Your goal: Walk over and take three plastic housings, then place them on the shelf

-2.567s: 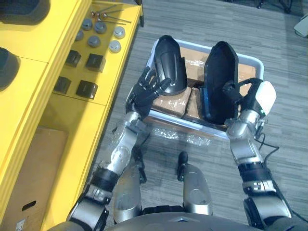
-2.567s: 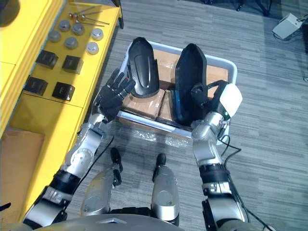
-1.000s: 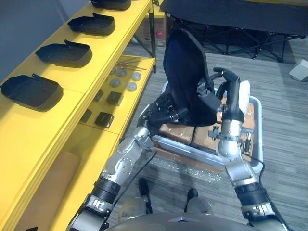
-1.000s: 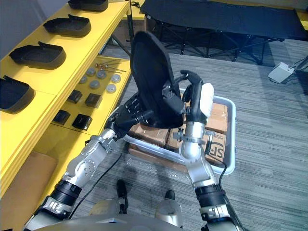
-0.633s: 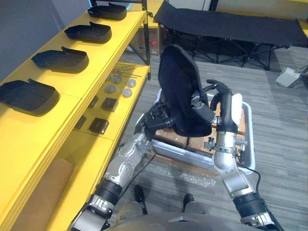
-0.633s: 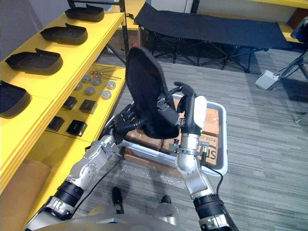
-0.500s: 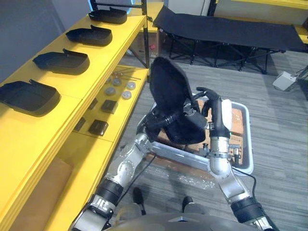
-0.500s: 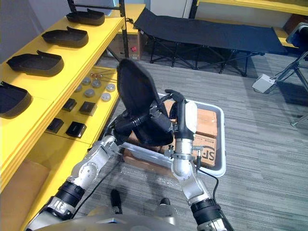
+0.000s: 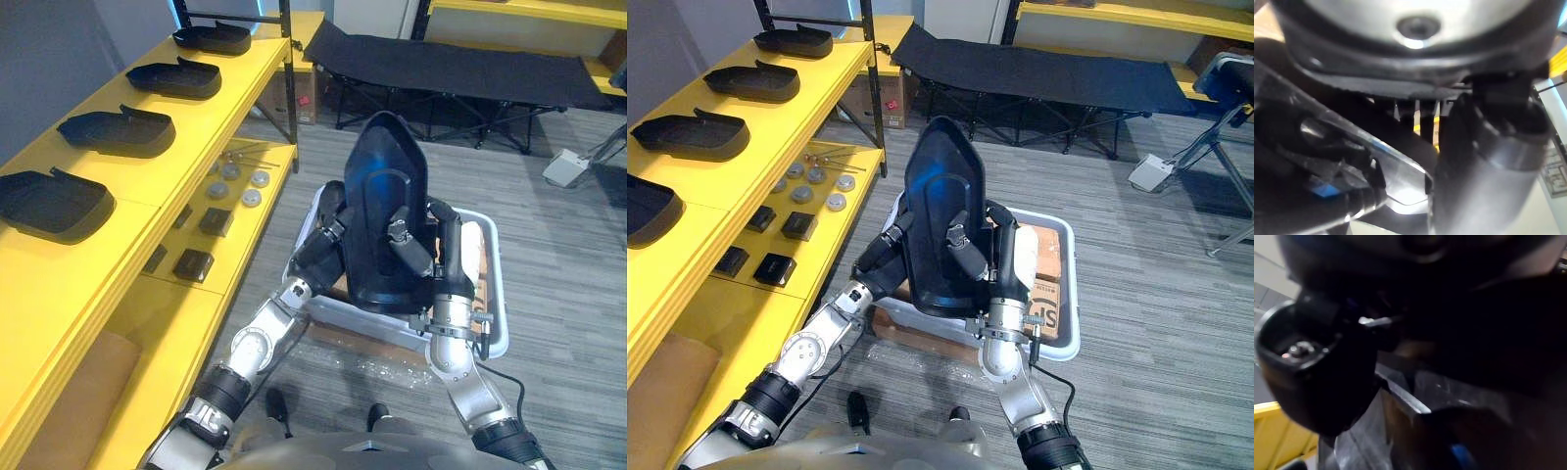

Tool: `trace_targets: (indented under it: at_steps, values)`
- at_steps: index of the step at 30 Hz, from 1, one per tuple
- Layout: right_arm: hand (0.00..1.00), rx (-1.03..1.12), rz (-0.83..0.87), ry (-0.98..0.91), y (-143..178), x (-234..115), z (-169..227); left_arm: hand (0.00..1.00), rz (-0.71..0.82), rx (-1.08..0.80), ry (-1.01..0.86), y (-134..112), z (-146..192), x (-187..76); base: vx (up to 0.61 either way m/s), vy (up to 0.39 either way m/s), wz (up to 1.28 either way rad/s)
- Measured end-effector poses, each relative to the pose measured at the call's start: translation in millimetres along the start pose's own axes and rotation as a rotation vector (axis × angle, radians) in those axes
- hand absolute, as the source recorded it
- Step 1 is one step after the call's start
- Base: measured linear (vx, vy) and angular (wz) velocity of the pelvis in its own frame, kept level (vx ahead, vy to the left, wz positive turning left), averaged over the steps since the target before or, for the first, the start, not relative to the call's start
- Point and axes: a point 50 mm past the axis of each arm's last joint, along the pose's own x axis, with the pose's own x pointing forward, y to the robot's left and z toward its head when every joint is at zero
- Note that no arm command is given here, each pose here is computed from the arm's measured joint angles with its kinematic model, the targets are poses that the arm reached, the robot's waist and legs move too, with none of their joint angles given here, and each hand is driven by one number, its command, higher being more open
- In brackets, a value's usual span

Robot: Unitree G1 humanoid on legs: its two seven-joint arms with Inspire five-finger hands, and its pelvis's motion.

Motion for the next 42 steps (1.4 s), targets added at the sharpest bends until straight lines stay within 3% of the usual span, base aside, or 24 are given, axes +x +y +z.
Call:
trace_targets:
  at_steps: [28, 37, 42]
  values:
    - [0.00, 0.086, 0.013, 0.050, 5.5, -16.7, 0.5, 0.00, -0.030, 0.198, -0.033, -7.0, 4.2, -2.1, 0.00, 0.002, 0.01]
    - [0.00, 0.078, 0.010, 0.083, 5.2, -17.0, -2.9, 0.00, -0.022, 0.558, -0.136, -30.0, 16.7, -0.5, 0.00, 0.000, 0.00]
    - [0.00, 0.074, 0.035, 0.092, 6.5, -18.6, -4.8, 0.00, 0.007, 0.536, -0.125, -22.1, 14.6, -8.6, 0.00, 0.000, 0.00]
